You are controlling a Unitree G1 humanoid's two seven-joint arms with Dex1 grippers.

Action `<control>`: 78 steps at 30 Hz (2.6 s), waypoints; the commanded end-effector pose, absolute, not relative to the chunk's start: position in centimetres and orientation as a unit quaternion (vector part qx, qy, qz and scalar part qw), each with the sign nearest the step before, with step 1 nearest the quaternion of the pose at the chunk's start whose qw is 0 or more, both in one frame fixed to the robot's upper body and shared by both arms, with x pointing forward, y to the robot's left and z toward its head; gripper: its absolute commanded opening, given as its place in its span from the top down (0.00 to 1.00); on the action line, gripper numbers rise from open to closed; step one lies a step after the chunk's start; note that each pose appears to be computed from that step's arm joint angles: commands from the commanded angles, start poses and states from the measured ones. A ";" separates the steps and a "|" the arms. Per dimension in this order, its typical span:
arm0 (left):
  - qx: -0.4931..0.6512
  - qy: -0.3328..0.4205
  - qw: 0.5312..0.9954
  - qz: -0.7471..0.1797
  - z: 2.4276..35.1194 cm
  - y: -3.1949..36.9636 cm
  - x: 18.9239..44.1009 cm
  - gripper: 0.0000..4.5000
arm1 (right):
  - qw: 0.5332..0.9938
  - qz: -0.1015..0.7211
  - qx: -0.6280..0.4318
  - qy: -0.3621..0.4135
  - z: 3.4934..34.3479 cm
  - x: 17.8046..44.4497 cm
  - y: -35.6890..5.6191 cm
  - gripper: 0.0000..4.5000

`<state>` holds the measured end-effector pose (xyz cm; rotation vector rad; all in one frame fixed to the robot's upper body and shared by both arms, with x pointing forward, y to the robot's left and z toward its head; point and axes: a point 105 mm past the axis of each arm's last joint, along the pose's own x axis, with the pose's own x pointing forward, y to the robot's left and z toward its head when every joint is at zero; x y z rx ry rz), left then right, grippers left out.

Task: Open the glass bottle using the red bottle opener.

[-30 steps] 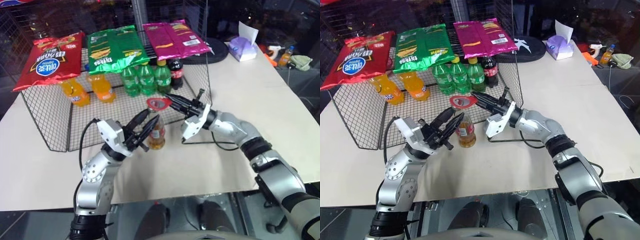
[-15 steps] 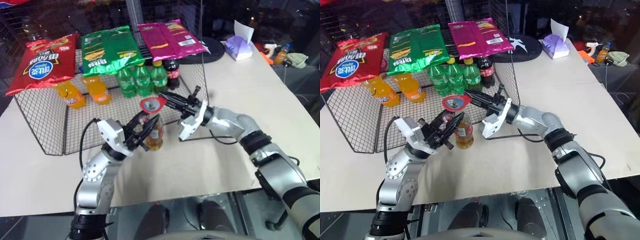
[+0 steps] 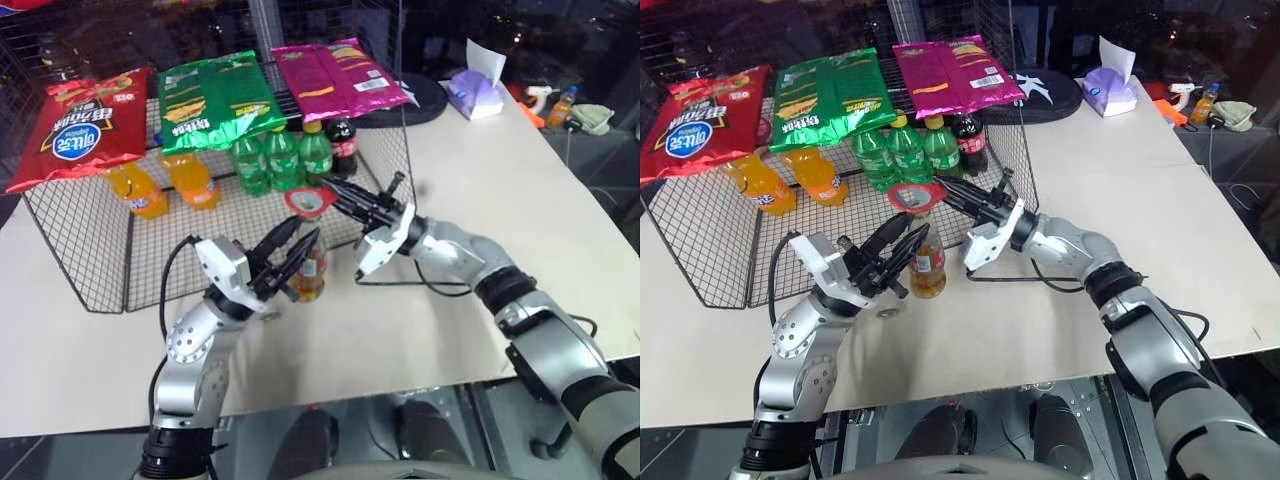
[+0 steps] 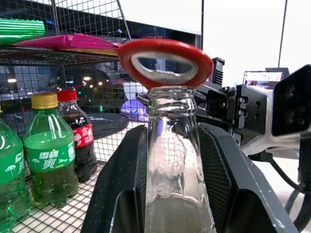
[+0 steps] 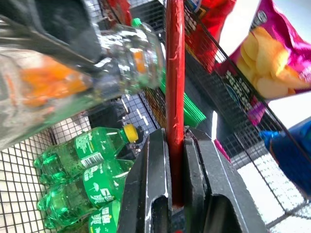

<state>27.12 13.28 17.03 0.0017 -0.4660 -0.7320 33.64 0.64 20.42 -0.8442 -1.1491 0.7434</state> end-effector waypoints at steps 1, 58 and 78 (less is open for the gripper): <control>0.015 -0.199 0.921 -0.334 16.1 14.1 27.3 0.77 | 0.735 0.305 -0.309 -0.522 22.6 33.8 -0.3 1.00; 0.019 -0.140 0.925 -0.352 13.6 14.6 24.0 0.08 | 0.841 0.524 -0.088 -0.098 11.5 32.2 -3.2 1.00; 0.034 -0.110 0.935 -0.335 13.4 17.6 21.6 0.07 | 0.874 0.483 0.004 0.049 10.7 29.5 -10.4 0.02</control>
